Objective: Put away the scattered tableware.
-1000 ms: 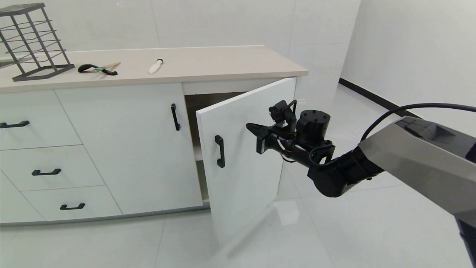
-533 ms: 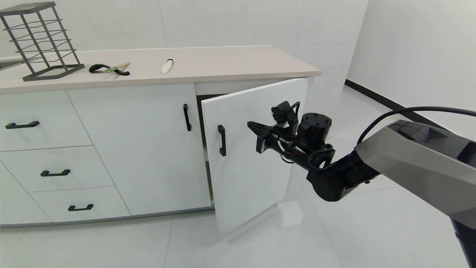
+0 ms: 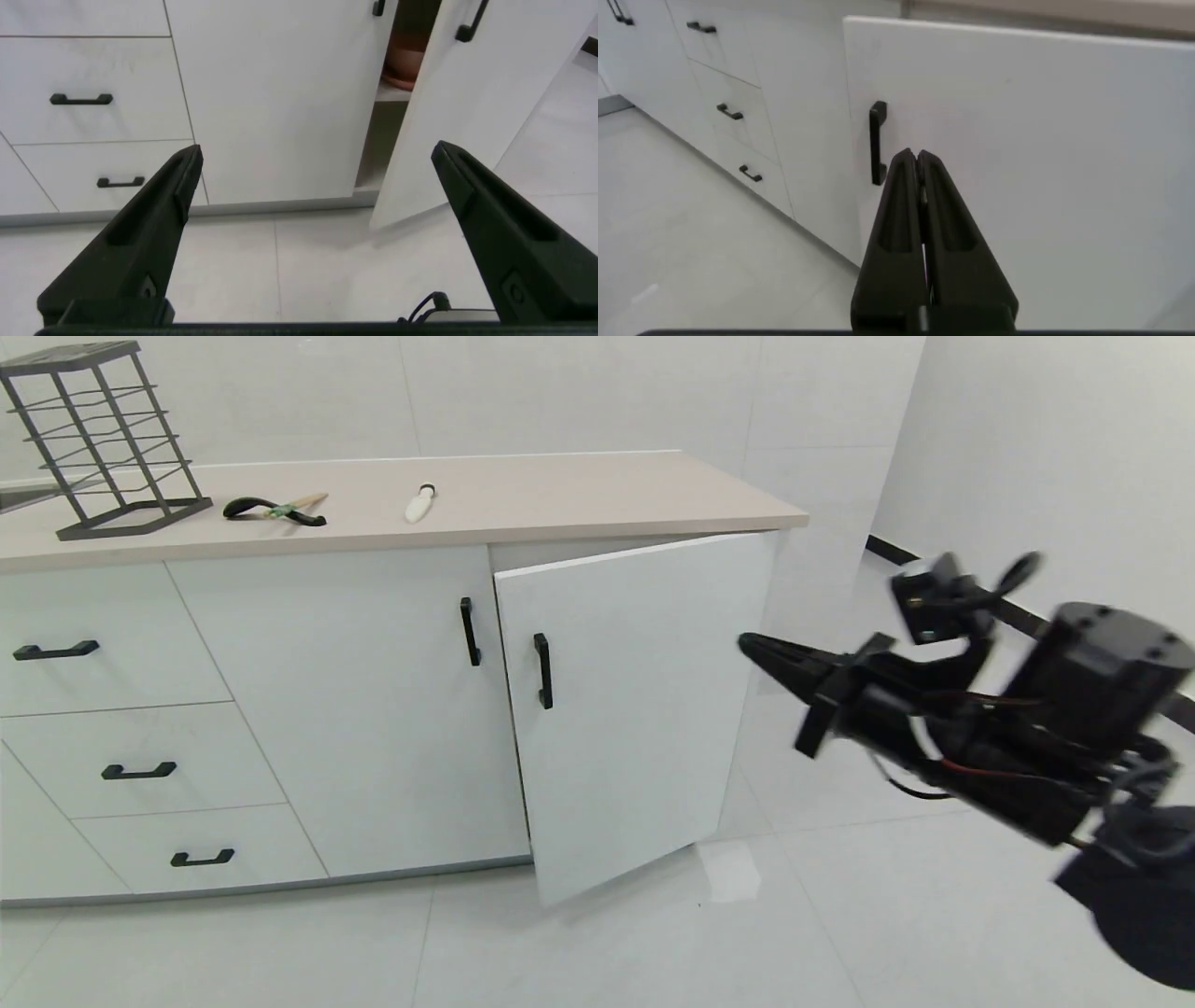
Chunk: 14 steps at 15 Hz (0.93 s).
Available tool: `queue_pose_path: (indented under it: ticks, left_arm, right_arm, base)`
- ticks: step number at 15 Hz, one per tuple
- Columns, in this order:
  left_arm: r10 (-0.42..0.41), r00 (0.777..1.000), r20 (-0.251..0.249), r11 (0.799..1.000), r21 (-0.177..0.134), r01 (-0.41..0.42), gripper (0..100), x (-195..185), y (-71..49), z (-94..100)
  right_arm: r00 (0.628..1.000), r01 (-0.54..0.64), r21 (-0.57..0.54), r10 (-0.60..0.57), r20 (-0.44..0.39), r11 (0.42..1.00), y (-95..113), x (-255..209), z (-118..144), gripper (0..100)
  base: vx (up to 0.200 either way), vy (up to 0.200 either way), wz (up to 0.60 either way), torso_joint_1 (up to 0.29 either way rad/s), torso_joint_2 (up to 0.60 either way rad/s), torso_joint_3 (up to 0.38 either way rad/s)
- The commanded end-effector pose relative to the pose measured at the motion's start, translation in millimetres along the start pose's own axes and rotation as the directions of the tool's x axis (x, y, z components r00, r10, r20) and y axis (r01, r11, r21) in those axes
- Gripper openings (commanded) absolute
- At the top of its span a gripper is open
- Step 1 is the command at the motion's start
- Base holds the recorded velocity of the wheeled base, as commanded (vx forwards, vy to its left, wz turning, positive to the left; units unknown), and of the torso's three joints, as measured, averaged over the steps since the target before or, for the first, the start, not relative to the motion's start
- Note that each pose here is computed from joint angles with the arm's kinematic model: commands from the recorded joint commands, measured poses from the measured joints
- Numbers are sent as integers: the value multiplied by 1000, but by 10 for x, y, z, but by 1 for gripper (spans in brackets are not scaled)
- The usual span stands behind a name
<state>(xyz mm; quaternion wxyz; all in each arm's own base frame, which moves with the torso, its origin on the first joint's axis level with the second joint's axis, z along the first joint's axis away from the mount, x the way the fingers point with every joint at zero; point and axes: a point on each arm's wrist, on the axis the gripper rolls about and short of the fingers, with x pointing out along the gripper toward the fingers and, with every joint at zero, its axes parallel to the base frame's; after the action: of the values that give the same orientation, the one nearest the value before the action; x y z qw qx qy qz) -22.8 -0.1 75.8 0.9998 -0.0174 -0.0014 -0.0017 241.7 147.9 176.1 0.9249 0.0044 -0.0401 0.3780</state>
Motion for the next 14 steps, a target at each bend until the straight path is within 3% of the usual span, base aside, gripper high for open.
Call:
queue_pose_path:
  ticks: [1, 3, 6, 9, 12, 13, 14]
  left_arm:
    - [0, 1000, -1, 1000, 0, 0, 100, 1, 0, 1]
    - [2, 1000, -1, 1000, 0, -2, 100, 1, 0, 1]
    - [0, 1000, 0, 1000, 7, 0, 100, 0, 0, 0]
    - [0, 1000, -3, 1000, 7, 0, 100, 1, 0, -1]
    - [0, 1000, -1, 1000, 9, 0, 100, 0, 0, -1]
    - [0, 1000, -3, 1000, 6, 0, 100, 1, 0, -1]
    - [0, 1000, 0, 1000, 7, 0, 100, 0, 0, 0]
  right_arm:
    - [957, 244, -76, -227, 183, 967, 79, -1634, 355, 0]
    - [910, 386, -108, -359, 207, 916, 165, -2072, 250, 0]
    - [857, 467, -235, -371, 358, 852, 628, -2636, 178, 0]
    - [857, 463, -251, -358, 370, 850, 810, -2803, -2, 0]
    - [867, 465, -248, -381, 321, 850, 902, -2897, -215, 0]
    - [877, 474, -193, -442, 188, 859, 852, -2869, -355, 0]
    - [875, 484, -166, -471, 113, 859, 835, -2864, -438, 0]
  base:
    - [0, 0, 0, 0, 0, 0]
    - [0, 0, 0, 0, 0, 0]
    - [0, 0, 0, 0, 0, 0]
    - [0, 0, 0, 0, 0, 0]
    - [0, 0, 0, 0, 0, 0]
    - [0, 0, 0, 0, 0, 0]
    - [0, 0, 0, 0, 0, 0]
